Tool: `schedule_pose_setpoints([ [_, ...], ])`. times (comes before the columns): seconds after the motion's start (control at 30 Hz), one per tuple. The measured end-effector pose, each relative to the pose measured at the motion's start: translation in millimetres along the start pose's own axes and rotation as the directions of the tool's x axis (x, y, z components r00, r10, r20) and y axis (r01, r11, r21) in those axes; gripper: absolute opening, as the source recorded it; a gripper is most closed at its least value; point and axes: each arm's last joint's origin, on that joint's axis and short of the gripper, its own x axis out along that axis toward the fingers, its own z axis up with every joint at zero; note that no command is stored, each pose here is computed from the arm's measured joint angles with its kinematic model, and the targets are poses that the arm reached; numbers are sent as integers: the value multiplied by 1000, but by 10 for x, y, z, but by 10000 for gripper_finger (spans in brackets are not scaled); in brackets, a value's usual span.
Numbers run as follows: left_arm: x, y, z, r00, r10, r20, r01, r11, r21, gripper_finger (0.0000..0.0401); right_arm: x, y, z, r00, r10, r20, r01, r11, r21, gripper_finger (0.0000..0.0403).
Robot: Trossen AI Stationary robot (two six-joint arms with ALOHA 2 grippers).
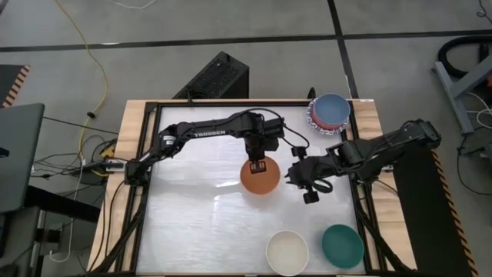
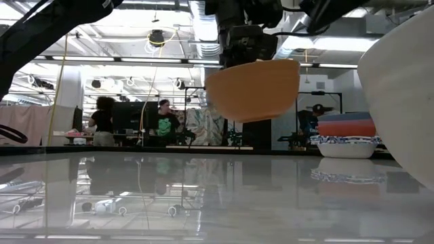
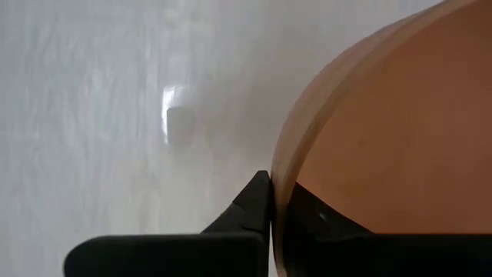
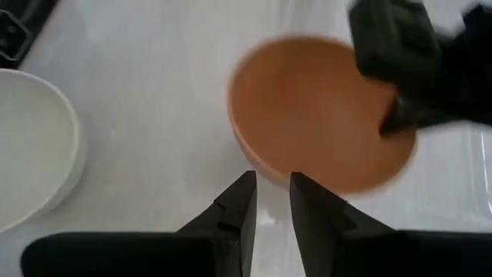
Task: Nest bowls inside each other
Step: Stack the brown bowl on top of the blue bowl
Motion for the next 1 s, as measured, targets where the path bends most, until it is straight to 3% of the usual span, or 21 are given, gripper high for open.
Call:
schedule_pose_setpoints([
  [0.13,0,0,13,1000,0,13,-1,1000,14,0,67,-16,44,999,41,22,-39,997,-64,103],
  [0.43,0,-1,34,999,1,35,-2,1000,20,0,395,19,272,983,94,-158,-121,978,-171,103],
  [0.57,0,1,31,1000,2,31,-3,1000,22,0,399,39,420,967,75,-244,-141,954,-264,103],
  [0.83,-2,-7,28,1000,-8,29,8,1000,19,0,546,96,578,955,92,-281,-200,901,-385,105],
  [1.0,-2,-8,28,1000,-9,29,9,1000,10,0,724,117,493,915,75,-396,-238,893,-382,145],
])
